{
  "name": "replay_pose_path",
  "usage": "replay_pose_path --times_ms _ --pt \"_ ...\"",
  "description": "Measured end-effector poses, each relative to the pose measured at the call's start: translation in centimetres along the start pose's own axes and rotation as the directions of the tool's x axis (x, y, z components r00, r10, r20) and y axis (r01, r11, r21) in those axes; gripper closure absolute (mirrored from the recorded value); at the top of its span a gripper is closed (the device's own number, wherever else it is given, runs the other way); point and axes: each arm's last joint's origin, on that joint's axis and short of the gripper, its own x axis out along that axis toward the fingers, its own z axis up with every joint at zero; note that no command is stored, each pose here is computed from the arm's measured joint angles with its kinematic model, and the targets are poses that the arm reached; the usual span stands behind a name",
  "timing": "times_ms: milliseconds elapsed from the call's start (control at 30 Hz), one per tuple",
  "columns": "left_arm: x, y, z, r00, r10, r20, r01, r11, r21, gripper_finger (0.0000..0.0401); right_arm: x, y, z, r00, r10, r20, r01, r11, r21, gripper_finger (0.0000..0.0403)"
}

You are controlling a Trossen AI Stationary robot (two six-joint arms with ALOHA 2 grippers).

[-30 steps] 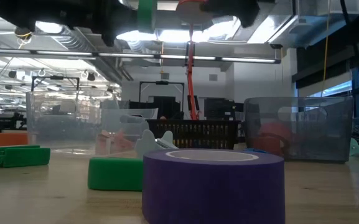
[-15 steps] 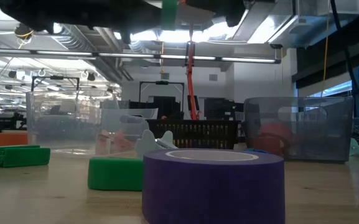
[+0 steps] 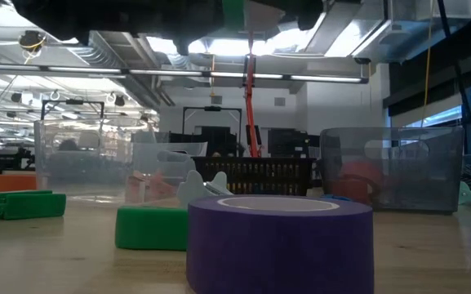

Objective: Pick and place Stapler, Stapler remover, tape
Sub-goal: Put the green tape into the black bin

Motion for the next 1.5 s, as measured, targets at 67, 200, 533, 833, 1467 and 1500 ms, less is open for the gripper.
replay_pose_path --times_ms 67,200,533,833,1467,1500 --pt "0.0 -0.1 0.1 1.000 -0.026 0.006 0.026 1.000 -0.010 0.0375 0.0 -0.1 0.1 1.000 -0.007 0.006 0.007 1.000 0.002 0.0134" --pt "0.0 -0.2 0.3 0.998 -0.064 0.026 0.064 0.998 -0.026 0.0375 0.0 -0.1 0.1 1.000 -0.012 0.013 0.012 1.000 0.005 0.0134" --pt "0.3 -0.1 -0.2 1.000 0.018 0.017 -0.017 1.000 -0.004 0.0375 0.1 -0.2 0.2 1.000 -0.011 0.020 0.010 0.999 0.039 0.0188" --pt "1.1 -0.1 -1.2 0.999 -0.001 0.032 0.001 1.000 0.009 0.0375 1.3 -0.5 -0.9 1.000 -0.024 -0.002 0.025 0.999 0.038 0.0366" --pt "-2.3 -0.2 0.9 0.879 0.449 -0.157 -0.400 0.876 0.269 0.0211 -2.7 -1.2 -0.8 0.959 -0.161 -0.231 0.184 0.979 0.082 0.0369" --pt "-2.8 -0.2 1.2 0.876 0.453 -0.168 -0.404 0.877 0.261 0.0208 -3.3 -1.3 -0.9 0.948 -0.164 -0.272 0.199 0.974 0.106 0.0369"
